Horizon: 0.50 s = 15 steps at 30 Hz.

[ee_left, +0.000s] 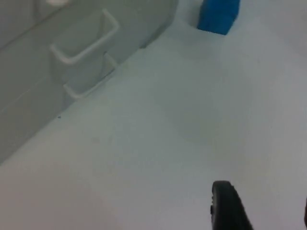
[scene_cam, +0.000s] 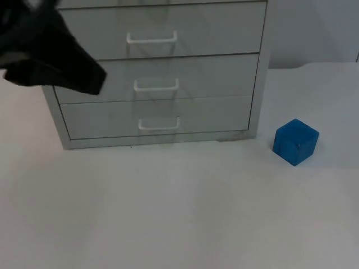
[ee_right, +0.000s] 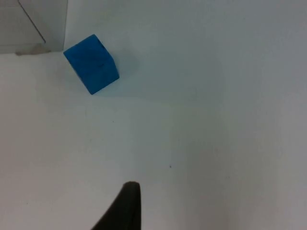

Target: Open the drawer with the left hand, place the block into the drawer with the right hand, then close the drawer with the left hand.

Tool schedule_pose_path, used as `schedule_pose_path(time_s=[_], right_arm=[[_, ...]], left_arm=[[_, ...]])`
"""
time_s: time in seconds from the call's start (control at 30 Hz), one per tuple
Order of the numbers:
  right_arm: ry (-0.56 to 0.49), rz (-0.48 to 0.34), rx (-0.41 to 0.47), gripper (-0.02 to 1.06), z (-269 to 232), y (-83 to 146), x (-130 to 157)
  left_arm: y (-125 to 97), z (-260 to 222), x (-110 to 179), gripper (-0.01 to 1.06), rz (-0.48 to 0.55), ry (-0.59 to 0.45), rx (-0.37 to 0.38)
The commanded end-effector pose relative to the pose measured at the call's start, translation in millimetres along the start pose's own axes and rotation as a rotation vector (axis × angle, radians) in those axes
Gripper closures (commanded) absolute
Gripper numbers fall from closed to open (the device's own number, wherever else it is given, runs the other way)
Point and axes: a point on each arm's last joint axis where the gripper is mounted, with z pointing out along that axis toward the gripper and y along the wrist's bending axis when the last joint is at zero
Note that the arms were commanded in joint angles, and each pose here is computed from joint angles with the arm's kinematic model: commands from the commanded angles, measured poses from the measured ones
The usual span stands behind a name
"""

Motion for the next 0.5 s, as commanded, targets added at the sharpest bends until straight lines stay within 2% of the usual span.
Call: schedule_pose_path(time_s=[0.0, 0.07, 0.13, 0.2, 0.23, 0.37, 0.4, 0.47], right_arm=[[-0.003, -0.008, 0.005, -0.01, 4, -1, 4], [0.002, -0.006, 0.004, -0.01, 5, -1, 5], [-0.001, -0.006, 0.004, -0.01, 5, -1, 5], [-0.003, -0.006, 0.004, -0.01, 5, -1, 4], [-0.003, -0.006, 0.004, -0.01, 5, -1, 4], [-0.006, -0.008, 0.005, -0.01, 5, -1, 4], [-0.006, -0.008, 0.005, -0.01, 5, -1, 4], [-0.009, -0.008, 0.005, -0.01, 5, -1, 4]], left_arm=[[-11, 18, -9, 0.59, 0.111, 0.046, -0.027], [-16, 27, -11, 0.56, 0.142, 0.075, -0.033], [-22, 42, -13, 0.5, 0.226, 0.124, -0.068], [-32, 63, -11, 0.46, 0.362, 0.181, -0.089], [-32, 63, -11, 0.46, 0.362, 0.181, -0.089], [-42, 96, -5, 0.46, 0.583, 0.259, -0.123], [-42, 96, -5, 0.46, 0.583, 0.259, -0.123], [-44, 111, -3, 0.46, 0.66, 0.266, -0.134]])
